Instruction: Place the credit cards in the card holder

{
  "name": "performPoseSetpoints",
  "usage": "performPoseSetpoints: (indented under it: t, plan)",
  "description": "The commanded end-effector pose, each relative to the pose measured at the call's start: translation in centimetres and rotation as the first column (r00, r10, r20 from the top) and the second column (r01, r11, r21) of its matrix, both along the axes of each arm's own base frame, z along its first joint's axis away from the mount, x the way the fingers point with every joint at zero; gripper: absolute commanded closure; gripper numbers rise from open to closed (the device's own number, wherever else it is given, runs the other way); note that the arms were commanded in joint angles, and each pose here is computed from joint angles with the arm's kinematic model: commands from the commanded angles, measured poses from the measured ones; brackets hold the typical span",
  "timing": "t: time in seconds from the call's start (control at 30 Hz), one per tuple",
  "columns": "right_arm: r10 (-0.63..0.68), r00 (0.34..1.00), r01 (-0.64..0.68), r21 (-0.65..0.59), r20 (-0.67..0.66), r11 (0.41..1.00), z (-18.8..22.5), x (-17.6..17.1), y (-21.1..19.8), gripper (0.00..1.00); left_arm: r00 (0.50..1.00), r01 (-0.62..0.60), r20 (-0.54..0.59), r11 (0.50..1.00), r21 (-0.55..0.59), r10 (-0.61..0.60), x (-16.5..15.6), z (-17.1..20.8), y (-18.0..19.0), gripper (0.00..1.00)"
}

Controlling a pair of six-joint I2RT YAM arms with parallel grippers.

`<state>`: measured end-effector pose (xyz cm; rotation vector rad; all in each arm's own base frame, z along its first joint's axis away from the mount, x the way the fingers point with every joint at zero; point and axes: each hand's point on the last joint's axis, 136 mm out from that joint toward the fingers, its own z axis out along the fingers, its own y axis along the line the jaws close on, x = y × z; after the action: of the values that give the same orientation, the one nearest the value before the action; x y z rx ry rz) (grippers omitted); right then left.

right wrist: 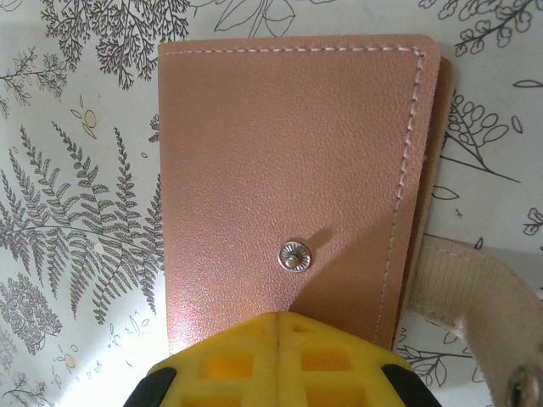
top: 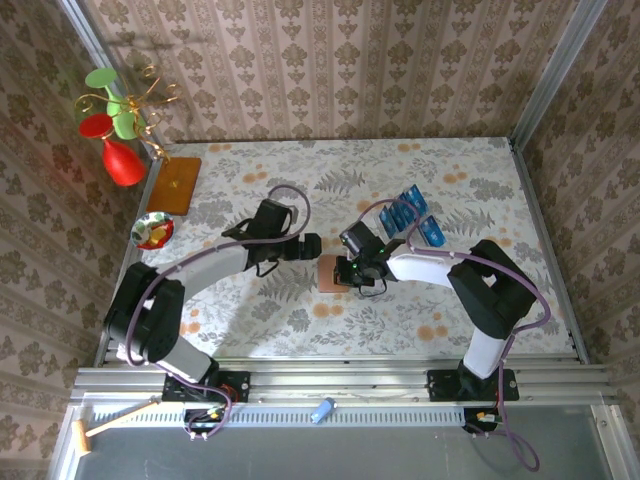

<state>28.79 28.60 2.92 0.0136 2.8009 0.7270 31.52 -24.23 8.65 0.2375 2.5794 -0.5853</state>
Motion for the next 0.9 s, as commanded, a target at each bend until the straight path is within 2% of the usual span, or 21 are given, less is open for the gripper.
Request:
performPoseSetpoints:
  t: [0.0,0.43,0.63,0.87]
  plan:
    - [0.005,1.000,-0.005,-0.013,-0.021,1.000,-1.3,-0.4,-0.4,1.00,0.999,0.044,0.004,0.996,0.076,-0.045,0.3,-0.5,-0.3,0.00]
    - [0.004,1.000,-0.004,-0.009,-0.023,1.000,-1.2,-0.3,-0.4,1.00,0.993,0.112,-0.035,0.985,0.130,-0.109,0.3,-3.9,-2.9,0.00]
    - [0.009,1.000,-0.009,-0.002,-0.013,1.000,-0.3,-0.1,-0.5,1.00,0.995,0.088,-0.059,0.982,0.168,-0.079,-0.2,-5.7,-2.0,0.00]
    - [-0.014,0.999,0.013,0.028,0.041,1.000,3.1,0.8,-1.3,0.99,0.996,0.060,-0.085,0.969,0.242,-0.040,-0.7,-7.2,-0.3,0.00]
